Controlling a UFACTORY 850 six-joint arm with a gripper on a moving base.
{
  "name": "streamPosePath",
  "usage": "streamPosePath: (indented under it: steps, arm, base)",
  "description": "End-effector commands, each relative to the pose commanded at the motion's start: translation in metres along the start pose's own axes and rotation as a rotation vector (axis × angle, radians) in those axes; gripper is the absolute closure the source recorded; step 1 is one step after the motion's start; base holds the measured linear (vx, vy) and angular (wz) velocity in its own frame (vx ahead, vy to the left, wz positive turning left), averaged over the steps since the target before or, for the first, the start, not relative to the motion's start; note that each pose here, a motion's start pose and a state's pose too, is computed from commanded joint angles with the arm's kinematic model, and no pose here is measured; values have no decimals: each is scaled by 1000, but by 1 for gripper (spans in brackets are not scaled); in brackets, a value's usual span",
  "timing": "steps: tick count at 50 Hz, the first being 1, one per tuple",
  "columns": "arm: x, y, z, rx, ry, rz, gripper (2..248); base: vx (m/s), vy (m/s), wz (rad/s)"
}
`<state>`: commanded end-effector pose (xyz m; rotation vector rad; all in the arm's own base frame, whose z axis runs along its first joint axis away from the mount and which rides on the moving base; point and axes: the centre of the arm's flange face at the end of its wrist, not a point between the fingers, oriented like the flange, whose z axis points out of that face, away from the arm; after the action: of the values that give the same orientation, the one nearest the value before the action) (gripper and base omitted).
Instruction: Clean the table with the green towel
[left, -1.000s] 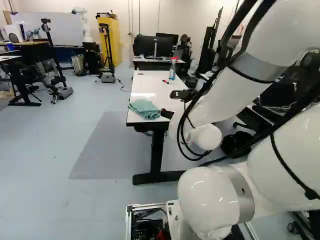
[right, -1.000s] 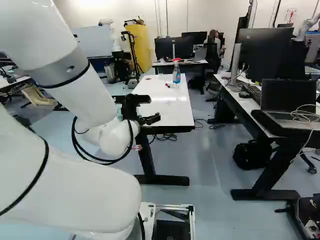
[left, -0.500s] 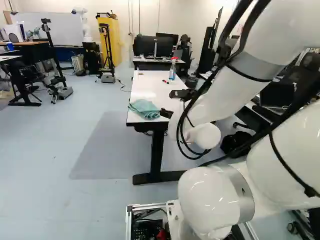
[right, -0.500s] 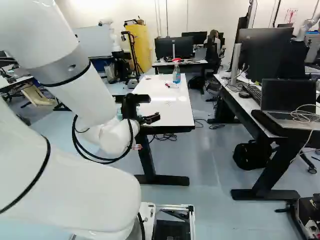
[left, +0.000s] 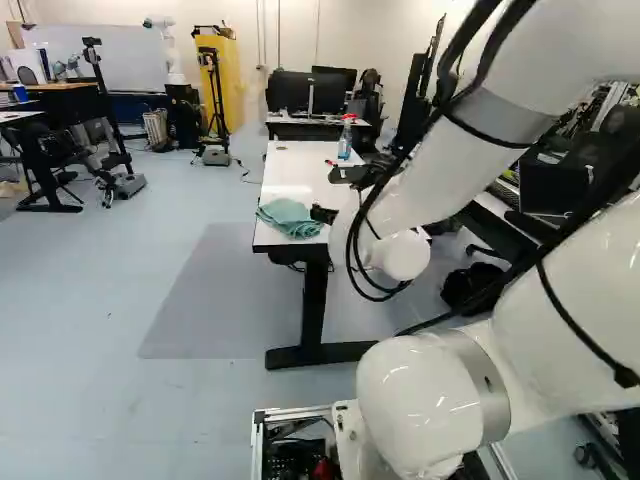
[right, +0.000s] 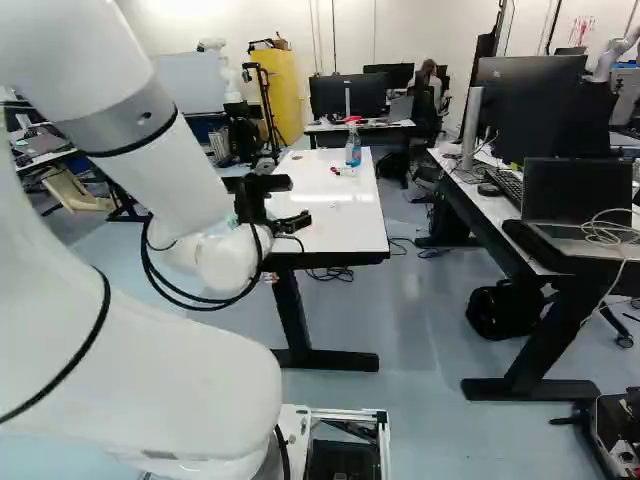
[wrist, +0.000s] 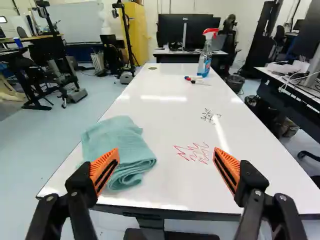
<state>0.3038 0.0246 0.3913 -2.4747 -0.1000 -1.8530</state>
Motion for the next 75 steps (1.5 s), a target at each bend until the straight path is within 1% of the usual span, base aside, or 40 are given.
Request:
streamPosePath:
  steps: [5,20,38,63,75]
  arm:
    - [7,-5,5,16,7,-5,3]
    - [13,-23,23,67,-14,-20,3]
    - [22,-45,47,121,-19,-37,3]
    - [33,-73,92,171,-54,-55,3]
    - [37,-84,115,184,-87,-63,3]
  base:
    - [0,0,0]
    - [0,0,0]
    - [0,0,0]
    - [0,0,0]
    - [0,0,0]
